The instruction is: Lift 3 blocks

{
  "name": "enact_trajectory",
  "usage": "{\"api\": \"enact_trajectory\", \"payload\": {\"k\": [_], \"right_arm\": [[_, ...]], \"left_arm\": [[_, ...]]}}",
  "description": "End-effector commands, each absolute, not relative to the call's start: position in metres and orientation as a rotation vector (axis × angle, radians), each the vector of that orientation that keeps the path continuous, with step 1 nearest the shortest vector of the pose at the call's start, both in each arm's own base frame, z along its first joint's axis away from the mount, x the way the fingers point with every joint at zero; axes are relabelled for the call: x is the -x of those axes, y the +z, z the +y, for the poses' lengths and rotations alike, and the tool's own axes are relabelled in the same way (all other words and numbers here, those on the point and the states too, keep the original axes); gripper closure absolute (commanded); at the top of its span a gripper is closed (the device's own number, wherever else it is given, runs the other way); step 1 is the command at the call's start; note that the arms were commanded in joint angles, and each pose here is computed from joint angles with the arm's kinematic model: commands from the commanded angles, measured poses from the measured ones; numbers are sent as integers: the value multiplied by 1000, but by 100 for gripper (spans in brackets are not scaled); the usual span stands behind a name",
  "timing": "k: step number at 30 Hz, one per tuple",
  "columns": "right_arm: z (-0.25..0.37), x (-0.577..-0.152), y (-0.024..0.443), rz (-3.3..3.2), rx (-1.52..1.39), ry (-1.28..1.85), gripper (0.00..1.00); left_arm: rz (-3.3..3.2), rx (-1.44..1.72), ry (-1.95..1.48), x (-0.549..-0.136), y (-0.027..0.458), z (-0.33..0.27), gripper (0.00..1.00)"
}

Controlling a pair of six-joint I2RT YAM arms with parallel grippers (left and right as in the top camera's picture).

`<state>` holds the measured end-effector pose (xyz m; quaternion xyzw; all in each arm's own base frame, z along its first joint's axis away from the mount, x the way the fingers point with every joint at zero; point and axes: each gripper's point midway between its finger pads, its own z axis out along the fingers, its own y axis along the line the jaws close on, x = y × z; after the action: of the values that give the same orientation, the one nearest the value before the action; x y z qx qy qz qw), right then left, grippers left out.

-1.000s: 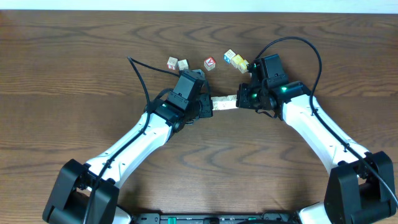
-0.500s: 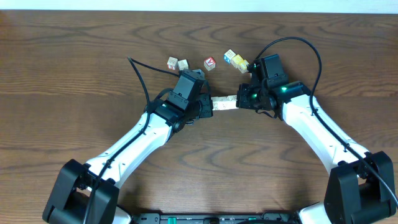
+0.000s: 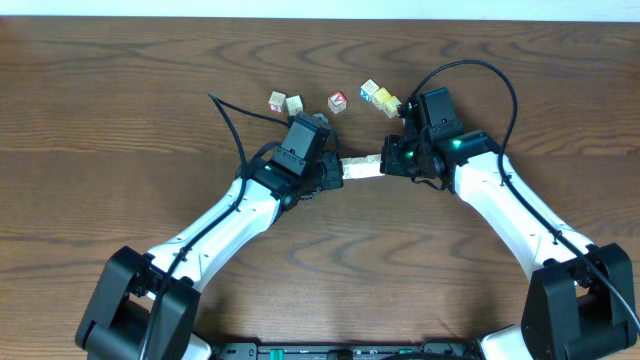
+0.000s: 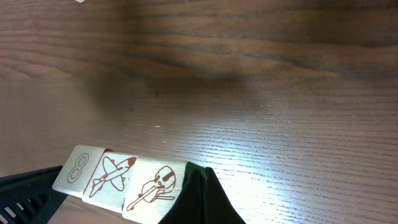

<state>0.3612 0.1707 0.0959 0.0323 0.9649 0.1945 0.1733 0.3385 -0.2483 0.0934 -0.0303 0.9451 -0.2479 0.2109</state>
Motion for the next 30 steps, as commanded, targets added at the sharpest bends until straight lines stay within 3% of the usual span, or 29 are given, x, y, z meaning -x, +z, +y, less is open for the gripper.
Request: {"api": "enact_trajectory", "payload": {"k": [1, 30], "right_arm": [[229, -337, 119, 2745, 52, 893, 99], [237, -330, 103, 2786, 66, 891, 99]], "left_arm": [[2622, -19, -893, -325, 108, -285, 93], [2634, -60, -901, -319, 99, -298, 93]]}}
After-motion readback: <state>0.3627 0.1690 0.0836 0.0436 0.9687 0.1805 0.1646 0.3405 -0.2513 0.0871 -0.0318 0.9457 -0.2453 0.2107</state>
